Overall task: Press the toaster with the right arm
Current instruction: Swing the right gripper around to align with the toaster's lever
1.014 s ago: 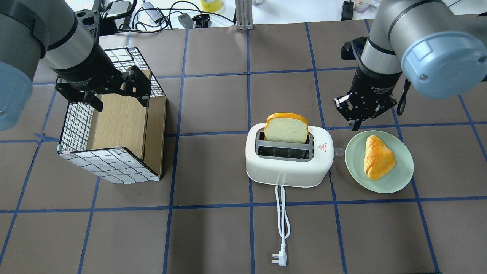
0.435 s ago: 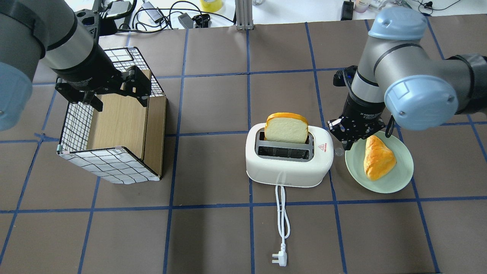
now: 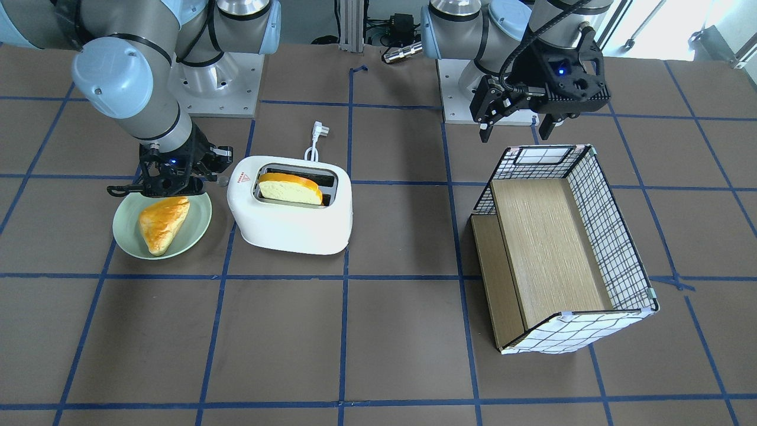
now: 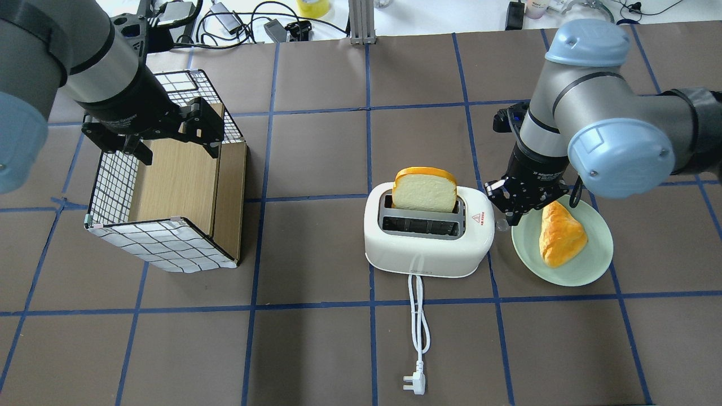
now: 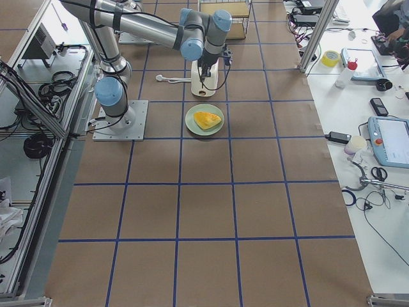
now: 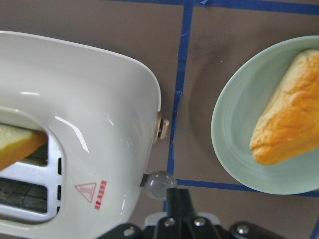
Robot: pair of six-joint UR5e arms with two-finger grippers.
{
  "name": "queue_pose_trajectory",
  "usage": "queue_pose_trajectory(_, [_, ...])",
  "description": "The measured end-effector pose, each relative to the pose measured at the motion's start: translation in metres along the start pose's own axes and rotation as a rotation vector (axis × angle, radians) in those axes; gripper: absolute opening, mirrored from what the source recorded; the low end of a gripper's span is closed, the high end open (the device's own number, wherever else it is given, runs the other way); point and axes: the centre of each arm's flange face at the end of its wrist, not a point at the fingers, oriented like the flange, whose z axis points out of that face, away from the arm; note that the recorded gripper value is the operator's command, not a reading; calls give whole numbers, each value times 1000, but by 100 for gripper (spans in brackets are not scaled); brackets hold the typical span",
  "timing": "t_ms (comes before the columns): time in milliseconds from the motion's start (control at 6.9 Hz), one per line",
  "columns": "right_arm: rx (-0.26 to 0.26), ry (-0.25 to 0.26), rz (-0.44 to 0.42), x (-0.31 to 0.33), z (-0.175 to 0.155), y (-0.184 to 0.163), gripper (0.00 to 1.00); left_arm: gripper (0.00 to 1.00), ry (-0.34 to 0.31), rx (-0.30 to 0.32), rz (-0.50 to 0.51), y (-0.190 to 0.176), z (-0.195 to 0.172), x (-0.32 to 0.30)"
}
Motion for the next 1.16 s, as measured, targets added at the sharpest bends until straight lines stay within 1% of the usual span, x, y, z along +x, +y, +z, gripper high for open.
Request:
queue_pose_trajectory(290, [27, -148, 0, 10, -5, -4, 0, 100, 0, 0, 0, 0, 0, 0])
queue_pose_trajectory(580, [40, -235, -33, 26, -7, -5, 0, 100, 0, 0, 0, 0, 0, 0])
queue_pose_trajectory(725, [50, -296, -62, 42, -10, -4, 0, 100, 0, 0, 0, 0, 0, 0])
queue_pose_trajectory(870, [55, -361, -68, 56, -11, -2, 0, 100, 0, 0, 0, 0, 0, 0])
queue_pose_trajectory(1014, [52, -415, -67, 63, -11, 1, 0, 100, -1, 0, 0, 0, 0, 0])
queue_pose_trajectory(1159, [46, -450, -72, 71, -9, 4, 0, 100, 0, 0, 0, 0, 0, 0])
